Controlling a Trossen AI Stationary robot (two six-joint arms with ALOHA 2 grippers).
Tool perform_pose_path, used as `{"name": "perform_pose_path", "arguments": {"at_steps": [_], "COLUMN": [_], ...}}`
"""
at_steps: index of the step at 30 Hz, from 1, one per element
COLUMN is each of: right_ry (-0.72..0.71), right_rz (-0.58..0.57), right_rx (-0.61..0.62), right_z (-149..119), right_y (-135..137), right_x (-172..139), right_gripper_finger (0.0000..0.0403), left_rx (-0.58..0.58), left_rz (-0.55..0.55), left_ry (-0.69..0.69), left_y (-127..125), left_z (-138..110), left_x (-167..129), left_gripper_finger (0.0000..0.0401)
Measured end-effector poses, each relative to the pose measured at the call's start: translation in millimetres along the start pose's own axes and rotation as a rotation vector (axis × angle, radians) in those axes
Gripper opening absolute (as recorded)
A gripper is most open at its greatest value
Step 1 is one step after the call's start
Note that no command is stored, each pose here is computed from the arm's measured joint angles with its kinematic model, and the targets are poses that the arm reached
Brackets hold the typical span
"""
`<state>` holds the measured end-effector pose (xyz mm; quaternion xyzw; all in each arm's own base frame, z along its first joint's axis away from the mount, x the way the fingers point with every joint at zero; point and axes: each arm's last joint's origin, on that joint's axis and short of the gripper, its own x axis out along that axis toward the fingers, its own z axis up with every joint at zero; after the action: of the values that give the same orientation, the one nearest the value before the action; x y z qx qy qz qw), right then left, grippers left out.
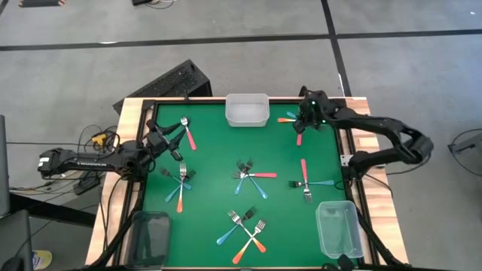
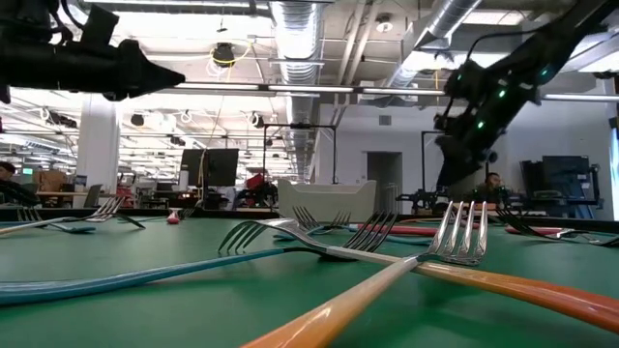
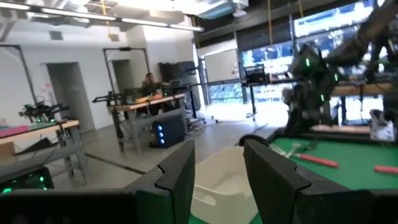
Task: Sort silverware by color (type)
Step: Put the top right orange fork into the transparent bin
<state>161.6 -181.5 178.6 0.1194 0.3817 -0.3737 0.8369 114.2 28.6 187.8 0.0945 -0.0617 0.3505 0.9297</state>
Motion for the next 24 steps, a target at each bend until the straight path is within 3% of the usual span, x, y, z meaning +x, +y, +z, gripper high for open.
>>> {"name": "perform_pose_path", "arguments": {"at_steps": [8,14,24], "right_ry": [0.111,0.175,0.139], "right_rz": [0.009,0.006,-0.003], "right_rx": [-0.086,-0.075,-0.167], "right_z": [-12.8,0.2,23.8], "right_y": [2.1,1.0,-6.1], "right_x": [32.4,36.6,34.1], "right_gripper_finger": [0.0151,0.0151,0.0151], "left_rx": [-0.083,-0.113,-0.126], "left_rz": [-0.023,-0.1,-0.176], "left_ry": [-0.036,-0.115,0.093], "left_y": [4.3,4.9,-2.4], "left_z": [1.6,8.8,-8.8], "left_x": [2.8,3.3,3.2], "left_gripper_finger": [0.013,0.0129,0.0129]}}
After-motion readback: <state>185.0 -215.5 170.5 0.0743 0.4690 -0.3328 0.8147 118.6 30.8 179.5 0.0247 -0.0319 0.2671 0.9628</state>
